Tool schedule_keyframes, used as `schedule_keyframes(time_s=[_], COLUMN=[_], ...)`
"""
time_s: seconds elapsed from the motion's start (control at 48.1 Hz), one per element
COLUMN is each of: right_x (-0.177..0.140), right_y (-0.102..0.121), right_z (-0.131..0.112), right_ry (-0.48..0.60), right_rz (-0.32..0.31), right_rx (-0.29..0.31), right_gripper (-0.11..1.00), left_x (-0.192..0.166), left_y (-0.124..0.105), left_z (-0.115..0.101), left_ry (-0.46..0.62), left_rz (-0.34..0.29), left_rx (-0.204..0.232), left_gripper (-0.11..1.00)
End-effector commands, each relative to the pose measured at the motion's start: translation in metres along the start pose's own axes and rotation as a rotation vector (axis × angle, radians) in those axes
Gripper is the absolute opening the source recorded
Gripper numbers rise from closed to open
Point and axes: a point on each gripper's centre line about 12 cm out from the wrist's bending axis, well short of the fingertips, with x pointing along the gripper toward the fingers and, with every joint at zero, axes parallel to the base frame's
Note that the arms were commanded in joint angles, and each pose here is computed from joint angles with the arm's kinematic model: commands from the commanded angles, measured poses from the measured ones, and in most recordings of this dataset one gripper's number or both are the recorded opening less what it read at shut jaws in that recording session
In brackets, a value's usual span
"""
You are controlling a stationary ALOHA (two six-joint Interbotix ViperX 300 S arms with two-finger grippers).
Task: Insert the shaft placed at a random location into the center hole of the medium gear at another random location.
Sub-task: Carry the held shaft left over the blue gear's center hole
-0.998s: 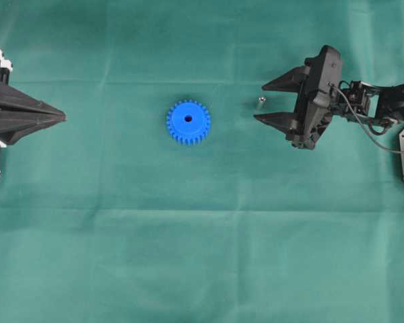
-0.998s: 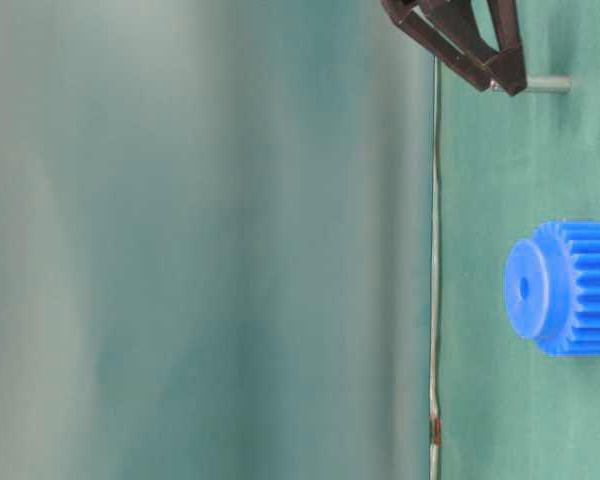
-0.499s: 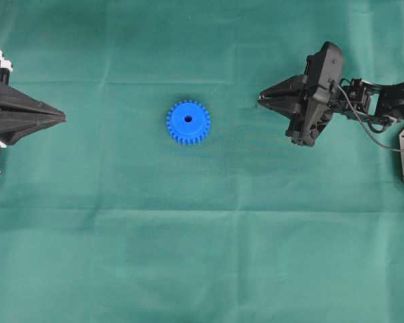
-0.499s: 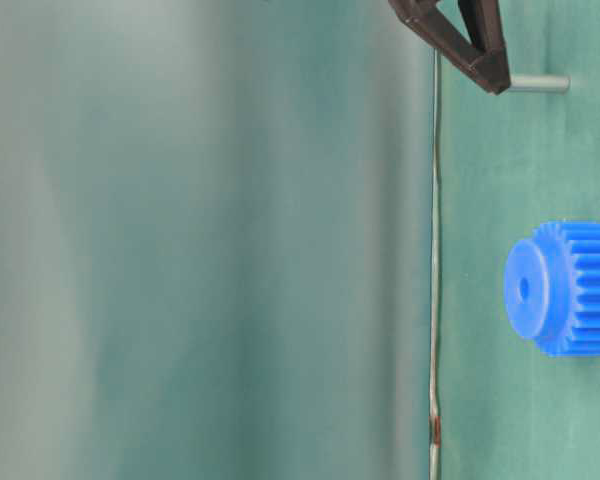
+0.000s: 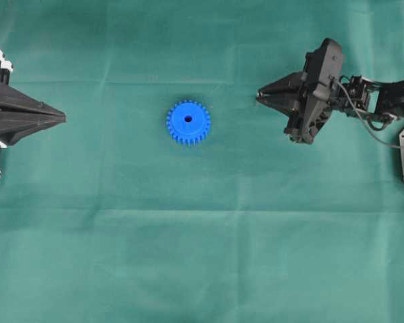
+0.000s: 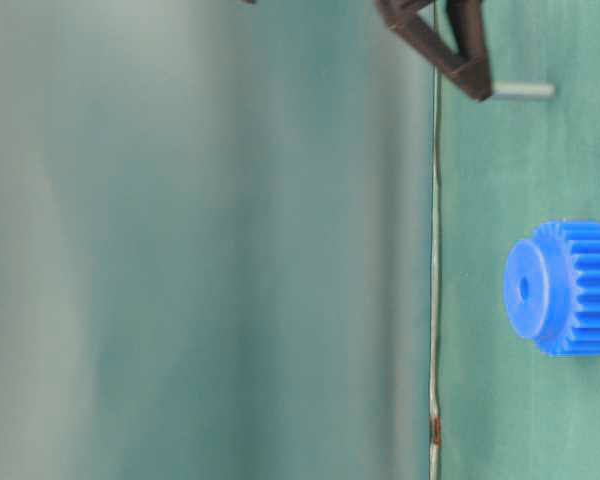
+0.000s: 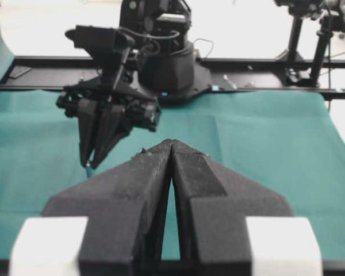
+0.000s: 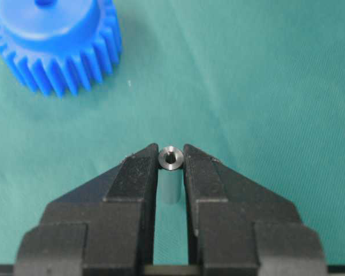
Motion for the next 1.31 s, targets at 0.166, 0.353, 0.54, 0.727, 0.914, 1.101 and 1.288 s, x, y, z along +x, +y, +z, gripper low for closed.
schedule_keyframes(time_s=[0.166,0.353,0.54,0.727,0.914,1.101,1.288], right_x=[-0.012,-0.023,-0.023,-0.014,0.009,0.034,0.056], right_y=[0.003,0.007,0.007,0.016,0.029,0.043,0.058], right_z=[0.049,0.067,0.067,0.075,0.086,0.103,0.115], right_ry=[-0.033,-0.045,-0.042,-0.071,-0.068,-0.089,-0.100], right_rz=[0.012,0.027,0.028,0.050,0.080,0.106,0.131], right_rx=[0.017,0.012,0.012,0.000,-0.015,-0.027,-0.040], right_gripper=[0.13,0.13,0.13,0.13,0.13,0.13,0.13], left_x=[0.002,0.002,0.002,0.003,0.003,0.003,0.003], left_y=[0.000,0.000,-0.001,0.000,0.000,-0.001,-0.001], left_z=[0.009,0.009,0.008,0.008,0.008,0.008,0.008], left_ry=[-0.023,-0.023,-0.021,-0.020,-0.020,-0.018,-0.020], left_rz=[-0.002,-0.002,-0.004,-0.002,-0.002,-0.004,-0.004], left_rx=[0.000,0.001,0.001,-0.002,0.000,0.000,0.000], left_gripper=[0.00,0.00,0.00,0.00,0.00,0.00,0.00])
